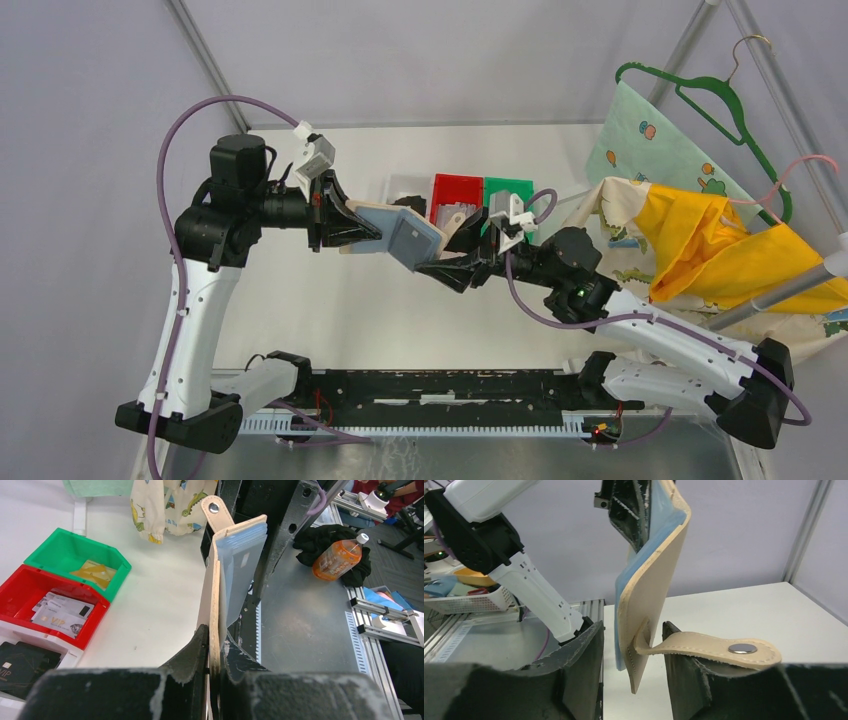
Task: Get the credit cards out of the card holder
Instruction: Remove the credit card from the card holder.
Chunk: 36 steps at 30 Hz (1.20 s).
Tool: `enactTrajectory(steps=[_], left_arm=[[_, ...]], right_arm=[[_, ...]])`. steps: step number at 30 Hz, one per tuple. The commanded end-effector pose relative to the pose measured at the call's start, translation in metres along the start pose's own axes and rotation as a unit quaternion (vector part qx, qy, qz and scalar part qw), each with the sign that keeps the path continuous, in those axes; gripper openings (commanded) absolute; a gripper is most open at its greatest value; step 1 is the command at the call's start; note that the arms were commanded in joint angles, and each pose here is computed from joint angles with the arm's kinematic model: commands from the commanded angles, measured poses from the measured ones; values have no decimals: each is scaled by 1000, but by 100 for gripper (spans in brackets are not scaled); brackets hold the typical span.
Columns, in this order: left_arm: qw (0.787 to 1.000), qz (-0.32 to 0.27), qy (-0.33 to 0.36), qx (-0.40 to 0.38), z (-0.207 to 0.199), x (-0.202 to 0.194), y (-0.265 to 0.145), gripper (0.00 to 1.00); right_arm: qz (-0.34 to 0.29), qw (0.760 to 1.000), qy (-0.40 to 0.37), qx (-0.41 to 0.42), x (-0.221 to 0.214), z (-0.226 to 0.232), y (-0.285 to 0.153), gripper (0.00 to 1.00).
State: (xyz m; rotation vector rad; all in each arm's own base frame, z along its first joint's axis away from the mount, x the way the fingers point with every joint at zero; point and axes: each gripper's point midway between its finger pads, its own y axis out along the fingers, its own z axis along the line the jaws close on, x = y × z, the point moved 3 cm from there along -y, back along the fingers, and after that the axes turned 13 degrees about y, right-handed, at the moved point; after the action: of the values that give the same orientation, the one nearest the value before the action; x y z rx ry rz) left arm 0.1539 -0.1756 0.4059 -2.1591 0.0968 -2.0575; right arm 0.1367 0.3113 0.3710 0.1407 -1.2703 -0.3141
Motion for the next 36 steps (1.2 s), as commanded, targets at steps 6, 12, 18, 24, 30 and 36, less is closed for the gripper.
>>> enactTrajectory(steps=[6, 12, 18, 24, 30, 36], left_arm=[[1000, -17, 20, -10, -9, 15, -3, 3], [999, -19, 25, -10, -11, 17, -3, 3], [999, -19, 24, -11, -11, 17, -3, 3], [999, -19, 22, -13, -12, 18, -4, 3], [999, -20, 24, -13, -13, 19, -4, 3], [999, -22, 21, -17, -14, 21, -4, 4]], right_arm=[[-32, 998, -53, 26, 35, 23, -8, 62], [-31, 997, -66, 19, 42, 24, -11, 61], [-24, 998, -64, 14, 42, 21, -7, 52], [-27, 998, -65, -6, 42, 14, -5, 47], [-31, 997, -67, -29, 42, 7, -6, 43], [-34, 996, -72, -43, 43, 2, -7, 43]])
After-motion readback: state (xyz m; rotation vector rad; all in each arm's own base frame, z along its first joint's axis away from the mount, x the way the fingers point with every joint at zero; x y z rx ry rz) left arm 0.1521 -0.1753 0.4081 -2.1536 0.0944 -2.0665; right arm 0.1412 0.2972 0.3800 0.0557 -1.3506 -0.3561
